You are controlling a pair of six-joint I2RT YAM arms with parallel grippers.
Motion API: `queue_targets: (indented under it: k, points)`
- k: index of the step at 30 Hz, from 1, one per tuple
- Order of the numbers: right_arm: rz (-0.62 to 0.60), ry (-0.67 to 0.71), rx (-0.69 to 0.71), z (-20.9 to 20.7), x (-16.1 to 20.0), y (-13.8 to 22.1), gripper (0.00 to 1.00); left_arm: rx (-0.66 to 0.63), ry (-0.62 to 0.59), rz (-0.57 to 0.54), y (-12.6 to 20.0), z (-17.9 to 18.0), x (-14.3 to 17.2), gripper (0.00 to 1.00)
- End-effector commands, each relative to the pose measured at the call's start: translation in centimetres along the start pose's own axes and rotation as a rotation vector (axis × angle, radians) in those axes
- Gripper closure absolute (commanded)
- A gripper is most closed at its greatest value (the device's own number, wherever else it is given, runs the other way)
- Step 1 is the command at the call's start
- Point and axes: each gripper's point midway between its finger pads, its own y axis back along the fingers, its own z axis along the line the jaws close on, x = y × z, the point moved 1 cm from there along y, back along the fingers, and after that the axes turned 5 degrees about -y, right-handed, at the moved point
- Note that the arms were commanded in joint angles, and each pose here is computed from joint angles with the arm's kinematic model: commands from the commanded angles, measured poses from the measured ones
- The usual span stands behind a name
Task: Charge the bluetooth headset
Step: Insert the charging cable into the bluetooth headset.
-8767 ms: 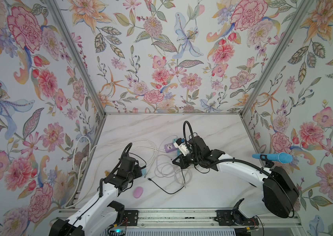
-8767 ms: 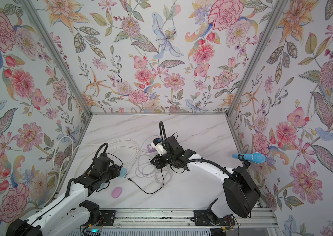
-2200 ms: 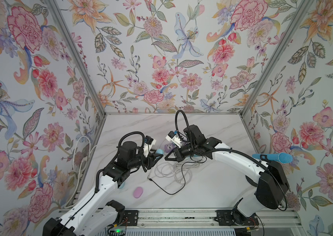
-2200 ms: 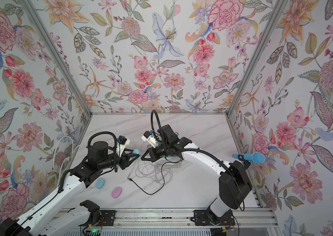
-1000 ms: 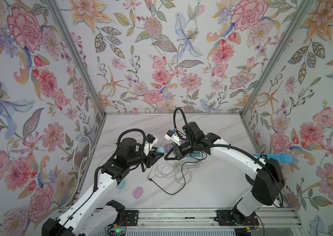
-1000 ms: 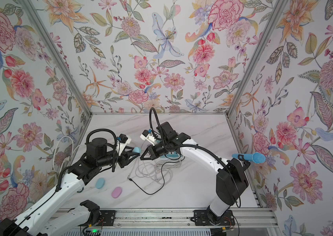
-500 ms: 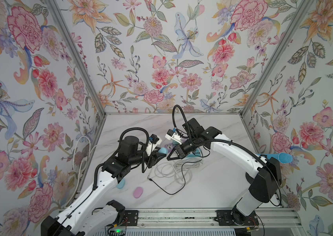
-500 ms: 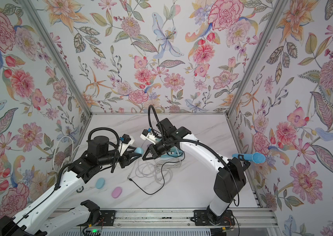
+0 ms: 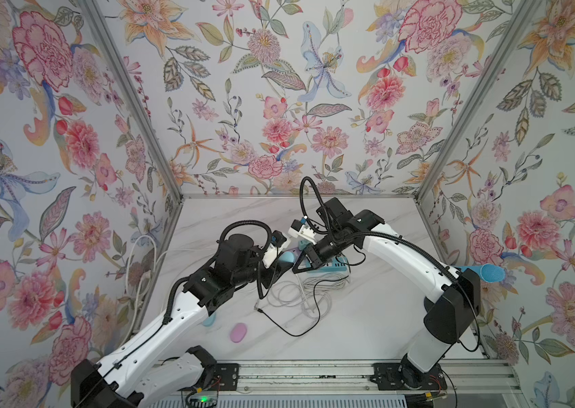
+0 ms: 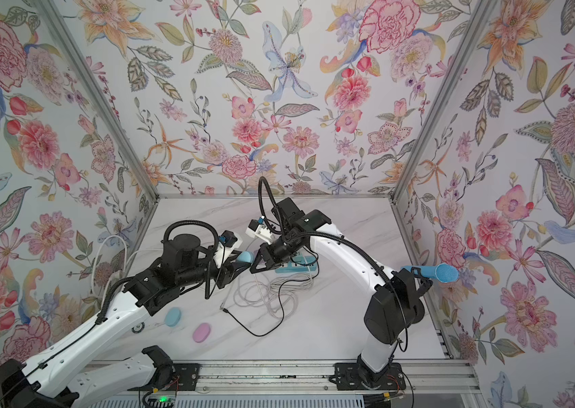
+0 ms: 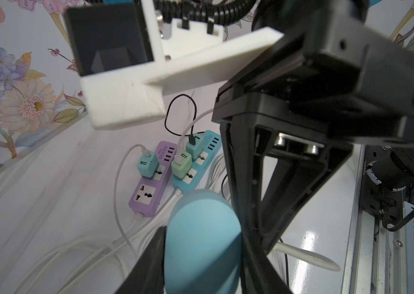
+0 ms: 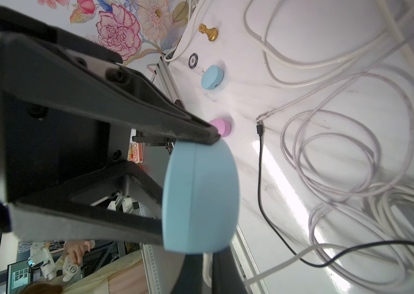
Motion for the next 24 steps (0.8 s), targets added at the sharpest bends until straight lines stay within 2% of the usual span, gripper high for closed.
queue_targets:
  k: [1, 3, 5, 9, 12, 20, 24]
  points:
    - [-0.188, 0.158, 0.083, -1.1, -4.9, 1.9, 1.00, 0.282, -0.028, -0.096, 0.8, -6.1, -1.9, 1.00]
    - [-0.213, 0.142, 0.099, -1.9, -4.9, 3.2, 0.99, 0.274, -0.036, -0.095, 0.9, -6.1, -1.6, 1.00]
    - [-0.223, 0.133, 0.106, -2.2, -4.5, 3.7, 0.89, 0.269, -0.038, -0.090, 0.8, -6.1, -1.3, 1.00]
    - [-0.230, 0.126, 0.116, -2.2, -3.8, 4.2, 0.80, 0.246, -0.043, -0.076, 0.6, -5.7, -0.7, 1.00]
    - [-0.242, 0.129, 0.137, -2.1, -3.4, 4.6, 0.78, 0.213, -0.015, -0.068, 0.1, -4.8, -0.3, 1.00]
    - [-0.318, 0.136, 0.251, -2.5, -1.4, 6.9, 0.62, 0.139, 0.069, -0.049, -1.1, -2.0, 0.9, 1.00]
    - [-0.338, 0.148, 0.220, -1.4, 0.3, 6.8, 0.60, 0.122, 0.069, -0.067, -1.0, -1.5, 0.6, 1.00]
